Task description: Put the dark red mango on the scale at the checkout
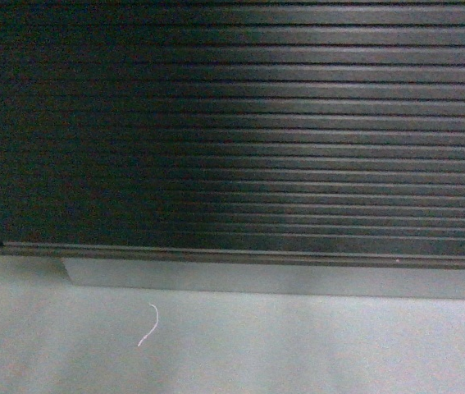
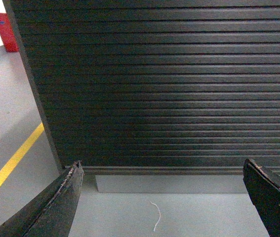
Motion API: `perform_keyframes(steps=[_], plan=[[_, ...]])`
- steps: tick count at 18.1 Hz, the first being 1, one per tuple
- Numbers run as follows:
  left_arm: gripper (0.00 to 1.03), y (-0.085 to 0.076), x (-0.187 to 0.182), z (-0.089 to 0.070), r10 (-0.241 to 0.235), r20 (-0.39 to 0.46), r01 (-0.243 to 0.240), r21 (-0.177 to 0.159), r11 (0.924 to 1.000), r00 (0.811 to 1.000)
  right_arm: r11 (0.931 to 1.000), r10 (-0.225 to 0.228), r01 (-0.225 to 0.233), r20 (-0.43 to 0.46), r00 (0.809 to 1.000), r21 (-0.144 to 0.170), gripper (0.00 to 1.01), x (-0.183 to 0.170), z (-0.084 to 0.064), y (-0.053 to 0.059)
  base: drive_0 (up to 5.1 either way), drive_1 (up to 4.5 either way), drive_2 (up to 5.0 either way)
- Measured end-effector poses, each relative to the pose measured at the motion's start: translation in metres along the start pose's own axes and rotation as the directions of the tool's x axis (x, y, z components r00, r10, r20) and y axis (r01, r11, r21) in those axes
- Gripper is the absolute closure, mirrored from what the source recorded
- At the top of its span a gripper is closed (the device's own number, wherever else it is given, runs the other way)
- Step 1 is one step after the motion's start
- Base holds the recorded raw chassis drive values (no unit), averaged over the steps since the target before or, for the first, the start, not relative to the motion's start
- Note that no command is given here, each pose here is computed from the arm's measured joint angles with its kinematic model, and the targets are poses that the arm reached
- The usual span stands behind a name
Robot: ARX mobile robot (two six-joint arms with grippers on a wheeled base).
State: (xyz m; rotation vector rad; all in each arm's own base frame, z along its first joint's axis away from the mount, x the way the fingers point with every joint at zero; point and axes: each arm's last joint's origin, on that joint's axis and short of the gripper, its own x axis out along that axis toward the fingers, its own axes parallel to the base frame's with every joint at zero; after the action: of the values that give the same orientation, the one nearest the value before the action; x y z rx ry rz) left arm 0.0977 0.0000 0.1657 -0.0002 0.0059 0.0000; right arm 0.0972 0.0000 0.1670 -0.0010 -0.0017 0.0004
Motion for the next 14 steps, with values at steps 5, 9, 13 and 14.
perform_keyframes(steps=[5,9,13,14], plan=[[0.05,0.0000,0.0000,0.0004,0.000,0.005,0.000,0.000,1.0000,1.000,1.0000,0.000,0.000,0.007,1.000,0.000,0.03,0.0000,0.0007,0.0000,0.0,3.42,-3.5],[0.05,0.0000,0.0000,0.0001,0.000,0.002,0.000,0.000,1.0000,1.000,1.0000,0.000,0.000,0.003,1.000,0.000,0.03,0.0000,0.0003,0.0000,0.0,3.40,-3.5],[0.05,0.0000,0.0000,0.0003,0.000,0.003,0.000,0.000,1.0000,1.000,1.0000,0.000,0.000,0.001,1.000,0.000,0.03,0.0000,0.0001,0.0000,0.0,2.43,-2.5],[0.05,0.0000,0.0000,0.0003,0.000,0.003,0.000,0.000,1.0000,1.000,1.0000,0.000,0.000,0.002,1.000,0.000,0.03,0.0000,0.0002,0.0000,0.0,0.00,0.0]])
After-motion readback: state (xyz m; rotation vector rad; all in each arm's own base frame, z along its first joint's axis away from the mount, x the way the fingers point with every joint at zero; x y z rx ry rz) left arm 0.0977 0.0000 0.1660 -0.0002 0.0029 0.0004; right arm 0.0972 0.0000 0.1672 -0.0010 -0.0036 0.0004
